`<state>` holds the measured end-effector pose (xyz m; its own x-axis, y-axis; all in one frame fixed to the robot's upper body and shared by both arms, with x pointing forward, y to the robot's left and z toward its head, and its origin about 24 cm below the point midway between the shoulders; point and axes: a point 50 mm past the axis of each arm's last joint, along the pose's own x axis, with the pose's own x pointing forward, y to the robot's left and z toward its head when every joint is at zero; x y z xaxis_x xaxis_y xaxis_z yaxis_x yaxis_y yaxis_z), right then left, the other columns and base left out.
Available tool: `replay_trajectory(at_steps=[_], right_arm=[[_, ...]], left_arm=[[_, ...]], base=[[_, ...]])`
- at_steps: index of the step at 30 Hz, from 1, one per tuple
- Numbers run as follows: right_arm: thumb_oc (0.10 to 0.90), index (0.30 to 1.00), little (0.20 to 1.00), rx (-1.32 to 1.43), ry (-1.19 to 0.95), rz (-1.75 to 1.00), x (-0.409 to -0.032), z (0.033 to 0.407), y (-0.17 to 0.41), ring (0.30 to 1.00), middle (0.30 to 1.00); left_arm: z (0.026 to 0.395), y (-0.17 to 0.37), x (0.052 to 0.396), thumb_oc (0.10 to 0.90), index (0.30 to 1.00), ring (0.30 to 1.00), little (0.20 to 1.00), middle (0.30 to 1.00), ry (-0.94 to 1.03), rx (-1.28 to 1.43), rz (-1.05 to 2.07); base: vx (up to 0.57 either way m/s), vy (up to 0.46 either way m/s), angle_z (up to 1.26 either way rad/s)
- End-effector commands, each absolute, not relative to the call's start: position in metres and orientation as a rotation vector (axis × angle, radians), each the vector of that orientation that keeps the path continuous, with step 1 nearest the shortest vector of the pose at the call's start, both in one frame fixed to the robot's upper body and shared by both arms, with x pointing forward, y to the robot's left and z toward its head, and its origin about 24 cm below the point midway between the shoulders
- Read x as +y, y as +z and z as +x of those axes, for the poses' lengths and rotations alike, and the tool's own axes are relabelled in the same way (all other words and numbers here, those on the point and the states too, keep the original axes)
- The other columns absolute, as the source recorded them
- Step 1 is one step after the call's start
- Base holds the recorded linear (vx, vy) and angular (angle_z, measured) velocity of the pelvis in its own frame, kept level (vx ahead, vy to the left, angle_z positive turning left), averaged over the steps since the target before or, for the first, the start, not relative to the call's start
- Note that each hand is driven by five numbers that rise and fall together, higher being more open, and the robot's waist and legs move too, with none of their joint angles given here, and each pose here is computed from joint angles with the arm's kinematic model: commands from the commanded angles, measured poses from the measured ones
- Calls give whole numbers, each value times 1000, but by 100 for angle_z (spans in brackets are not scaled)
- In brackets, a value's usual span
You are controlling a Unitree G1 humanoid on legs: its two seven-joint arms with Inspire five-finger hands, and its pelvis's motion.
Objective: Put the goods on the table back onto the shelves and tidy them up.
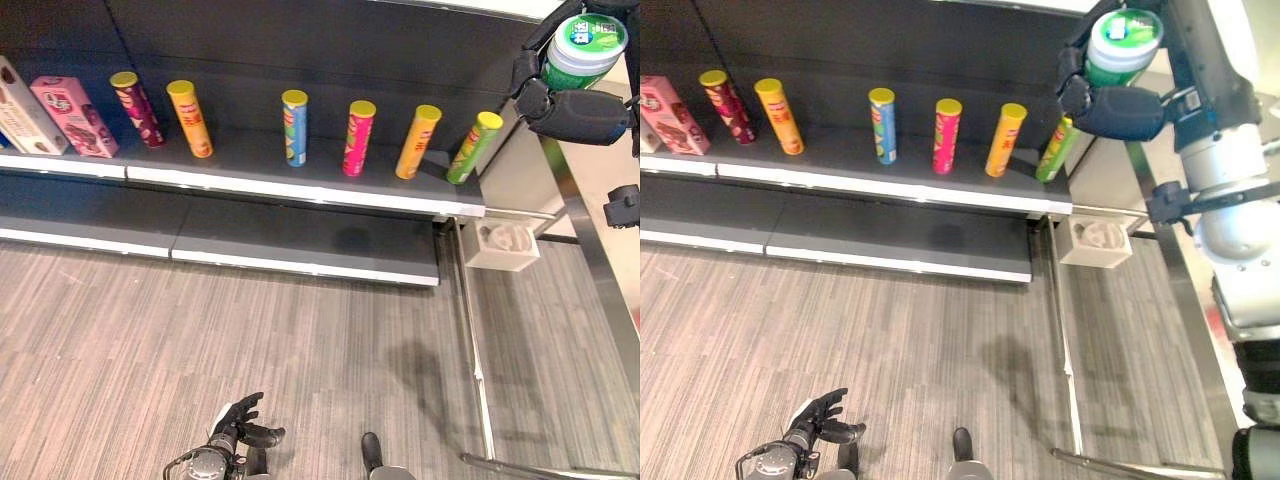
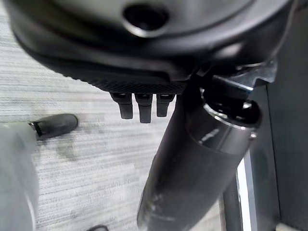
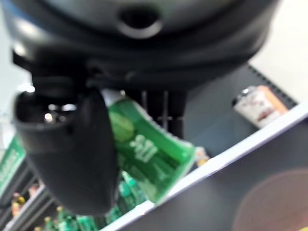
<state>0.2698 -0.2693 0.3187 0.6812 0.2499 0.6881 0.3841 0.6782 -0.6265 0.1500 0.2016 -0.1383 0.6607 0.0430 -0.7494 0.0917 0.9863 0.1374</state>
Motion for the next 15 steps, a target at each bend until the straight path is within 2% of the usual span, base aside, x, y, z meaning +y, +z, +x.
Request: replay_trajectory(at_steps=[1,10,15], right_arm=[[400,300,300,-1151,-156,-830,-264,227,379,300,300],[400,300,300,-1150,-167,-834,-268,224,390,300,300],[400,300,300,-1077,-169,-787,-273,240,378,300,300]], left_arm=[[157,-132,208,800,900,900,900,900,-62,794,231],[155,-133,206,800,900,900,900,900,-91,810,231],[138,-138,209,800,900,900,900,900,-62,847,190]], base=[[97,-95,54],[121,-166,28],[214,-57,-24]])
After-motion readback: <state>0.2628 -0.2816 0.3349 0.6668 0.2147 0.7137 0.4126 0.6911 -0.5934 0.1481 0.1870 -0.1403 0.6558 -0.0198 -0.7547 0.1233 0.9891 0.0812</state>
